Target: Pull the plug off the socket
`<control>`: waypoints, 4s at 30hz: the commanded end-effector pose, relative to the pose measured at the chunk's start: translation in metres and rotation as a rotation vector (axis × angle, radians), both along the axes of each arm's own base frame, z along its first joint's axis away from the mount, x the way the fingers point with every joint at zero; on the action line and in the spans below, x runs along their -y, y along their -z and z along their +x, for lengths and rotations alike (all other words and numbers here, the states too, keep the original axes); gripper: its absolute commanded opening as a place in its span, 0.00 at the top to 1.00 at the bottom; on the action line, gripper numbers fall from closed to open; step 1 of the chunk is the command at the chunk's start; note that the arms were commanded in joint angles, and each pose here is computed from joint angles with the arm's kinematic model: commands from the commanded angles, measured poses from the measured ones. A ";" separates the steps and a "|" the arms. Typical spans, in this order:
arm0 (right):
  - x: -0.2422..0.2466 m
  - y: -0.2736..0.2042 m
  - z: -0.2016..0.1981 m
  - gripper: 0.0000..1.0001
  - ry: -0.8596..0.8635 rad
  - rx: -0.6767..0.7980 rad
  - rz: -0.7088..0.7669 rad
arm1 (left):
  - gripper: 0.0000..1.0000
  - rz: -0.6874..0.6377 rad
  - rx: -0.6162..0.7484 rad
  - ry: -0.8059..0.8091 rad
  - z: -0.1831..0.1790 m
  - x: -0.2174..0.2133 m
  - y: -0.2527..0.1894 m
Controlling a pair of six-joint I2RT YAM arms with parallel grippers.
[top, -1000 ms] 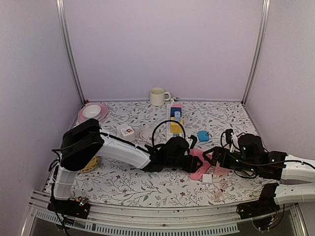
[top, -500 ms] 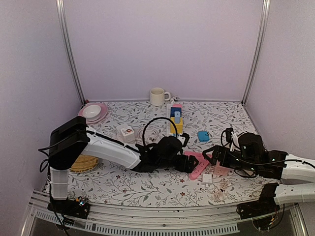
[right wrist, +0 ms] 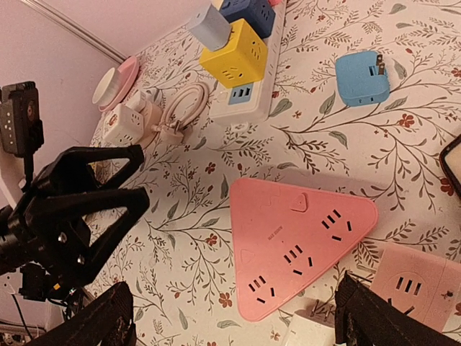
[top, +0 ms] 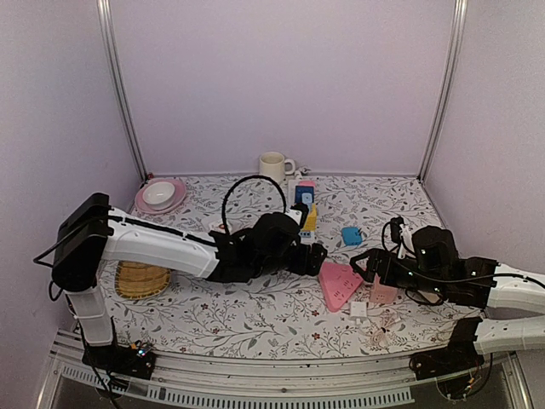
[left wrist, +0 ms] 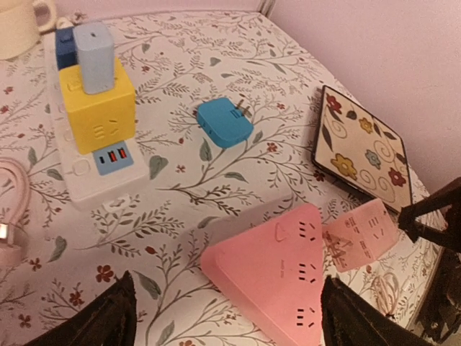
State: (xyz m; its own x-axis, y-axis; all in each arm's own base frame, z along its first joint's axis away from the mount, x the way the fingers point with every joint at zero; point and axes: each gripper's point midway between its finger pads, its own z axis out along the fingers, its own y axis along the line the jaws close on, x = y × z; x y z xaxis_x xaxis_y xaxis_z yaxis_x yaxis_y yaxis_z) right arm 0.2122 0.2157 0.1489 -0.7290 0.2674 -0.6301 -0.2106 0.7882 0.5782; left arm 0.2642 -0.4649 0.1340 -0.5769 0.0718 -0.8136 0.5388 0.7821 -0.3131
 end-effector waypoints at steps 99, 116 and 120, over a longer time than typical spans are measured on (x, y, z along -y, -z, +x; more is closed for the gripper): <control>-0.020 0.015 -0.004 0.01 -0.064 -0.038 0.046 | 0.57 0.158 0.070 -0.405 0.051 -0.210 0.027; -0.077 0.014 -0.007 0.01 -0.192 -0.050 0.082 | 0.56 -0.044 0.118 0.118 -0.078 -0.120 0.011; -0.099 0.021 -0.007 0.01 -0.241 -0.073 0.092 | 0.56 -0.043 0.130 0.209 -0.099 -0.103 0.017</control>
